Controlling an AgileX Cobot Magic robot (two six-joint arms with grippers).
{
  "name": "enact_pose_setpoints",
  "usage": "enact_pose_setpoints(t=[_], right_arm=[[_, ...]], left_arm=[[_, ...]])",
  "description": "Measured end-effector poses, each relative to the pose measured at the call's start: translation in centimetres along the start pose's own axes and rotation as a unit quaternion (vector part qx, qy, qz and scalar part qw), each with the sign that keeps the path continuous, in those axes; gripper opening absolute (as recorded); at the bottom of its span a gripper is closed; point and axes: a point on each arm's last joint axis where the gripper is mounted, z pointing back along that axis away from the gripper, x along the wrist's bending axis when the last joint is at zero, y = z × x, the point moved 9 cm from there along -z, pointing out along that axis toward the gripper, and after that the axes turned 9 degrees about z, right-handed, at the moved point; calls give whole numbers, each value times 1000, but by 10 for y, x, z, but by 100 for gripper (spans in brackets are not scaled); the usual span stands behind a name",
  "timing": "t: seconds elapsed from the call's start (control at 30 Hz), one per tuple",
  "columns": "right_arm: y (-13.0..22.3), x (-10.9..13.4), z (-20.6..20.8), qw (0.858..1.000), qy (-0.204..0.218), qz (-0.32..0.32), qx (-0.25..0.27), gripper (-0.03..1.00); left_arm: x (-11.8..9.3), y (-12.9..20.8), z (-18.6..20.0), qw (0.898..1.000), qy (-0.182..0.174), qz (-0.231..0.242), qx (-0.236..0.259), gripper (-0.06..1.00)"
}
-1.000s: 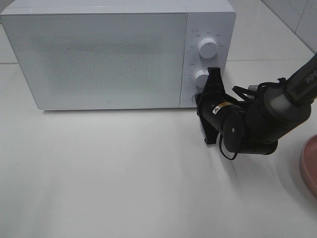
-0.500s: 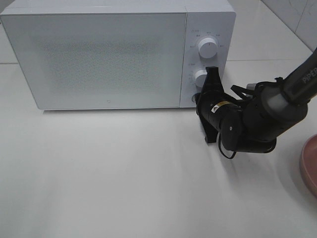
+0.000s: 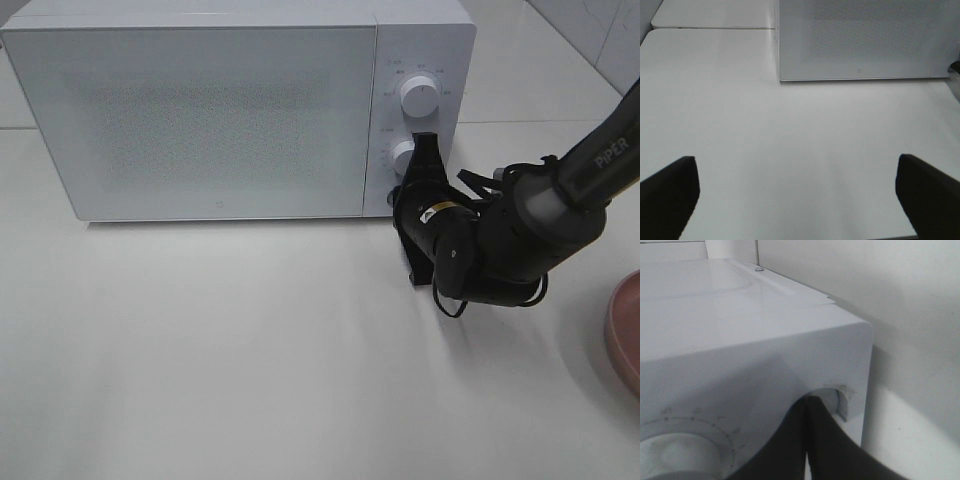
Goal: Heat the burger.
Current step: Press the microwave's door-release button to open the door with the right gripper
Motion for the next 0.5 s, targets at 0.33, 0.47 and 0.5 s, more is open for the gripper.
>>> enact_pose_setpoints(t=[0.33, 0.47, 0.5], right_arm=[[-2, -3, -5, 1000, 14, 16, 6, 1], [-2, -6, -7, 1000, 16, 19, 7, 1], [-1, -7, -7, 1000, 16, 19, 7, 1]], left_arm=[[0, 0, 0, 1000, 0, 0, 0, 99], [0, 0, 0, 1000, 0, 0, 0, 99], [0, 0, 0, 1000, 0, 0, 0, 99]])
